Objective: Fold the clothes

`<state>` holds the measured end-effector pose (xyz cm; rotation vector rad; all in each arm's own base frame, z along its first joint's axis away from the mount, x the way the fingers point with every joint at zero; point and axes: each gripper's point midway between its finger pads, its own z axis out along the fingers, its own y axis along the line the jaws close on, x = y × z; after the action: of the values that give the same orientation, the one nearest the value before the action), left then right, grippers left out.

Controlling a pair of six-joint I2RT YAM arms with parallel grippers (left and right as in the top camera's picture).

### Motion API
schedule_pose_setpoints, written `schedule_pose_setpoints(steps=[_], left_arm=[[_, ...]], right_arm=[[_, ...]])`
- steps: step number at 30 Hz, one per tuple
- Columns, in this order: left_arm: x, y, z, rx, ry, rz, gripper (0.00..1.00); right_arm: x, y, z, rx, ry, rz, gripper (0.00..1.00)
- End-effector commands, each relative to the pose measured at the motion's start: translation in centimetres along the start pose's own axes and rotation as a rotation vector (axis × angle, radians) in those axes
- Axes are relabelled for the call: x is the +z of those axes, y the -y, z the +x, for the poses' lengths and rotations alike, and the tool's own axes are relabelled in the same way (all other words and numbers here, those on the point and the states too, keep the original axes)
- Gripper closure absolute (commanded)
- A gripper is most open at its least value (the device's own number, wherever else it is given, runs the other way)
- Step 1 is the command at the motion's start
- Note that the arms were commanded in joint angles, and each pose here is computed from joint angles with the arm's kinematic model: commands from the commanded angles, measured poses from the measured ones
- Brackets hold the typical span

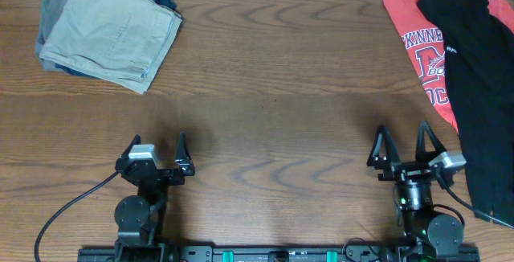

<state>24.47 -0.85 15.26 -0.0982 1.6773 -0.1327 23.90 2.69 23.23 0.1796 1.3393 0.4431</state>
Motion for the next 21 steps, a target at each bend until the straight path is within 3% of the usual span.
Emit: schedule_pose_setpoints(steps=[1, 7, 11, 21], left_arm=[[0.1, -0.7, 1.5, -0.007, -0.043, -0.033, 0.02], [0.1, -0.7, 1.5, -0.007, -0.043, -0.032, 0.02], [0.1, -0.7, 1.5, -0.007, -0.043, -0.033, 0.02], [0.1, -0.7, 1.5, -0.007, -0.043, -0.032, 0.02]], right_arm=[[-0.1, -0.6, -0.1, -0.124, 0.005, -0.027, 0.01], [-0.2, 0.5, 3.2, -0.371, -0.13, -0.008, 0.01], [-1.1, 2.2, 6.9, -0.354, -0.294, 0.036, 0.01], [-1.2, 2.4, 7.0, -0.359, -0.303, 0.045, 0.01]])
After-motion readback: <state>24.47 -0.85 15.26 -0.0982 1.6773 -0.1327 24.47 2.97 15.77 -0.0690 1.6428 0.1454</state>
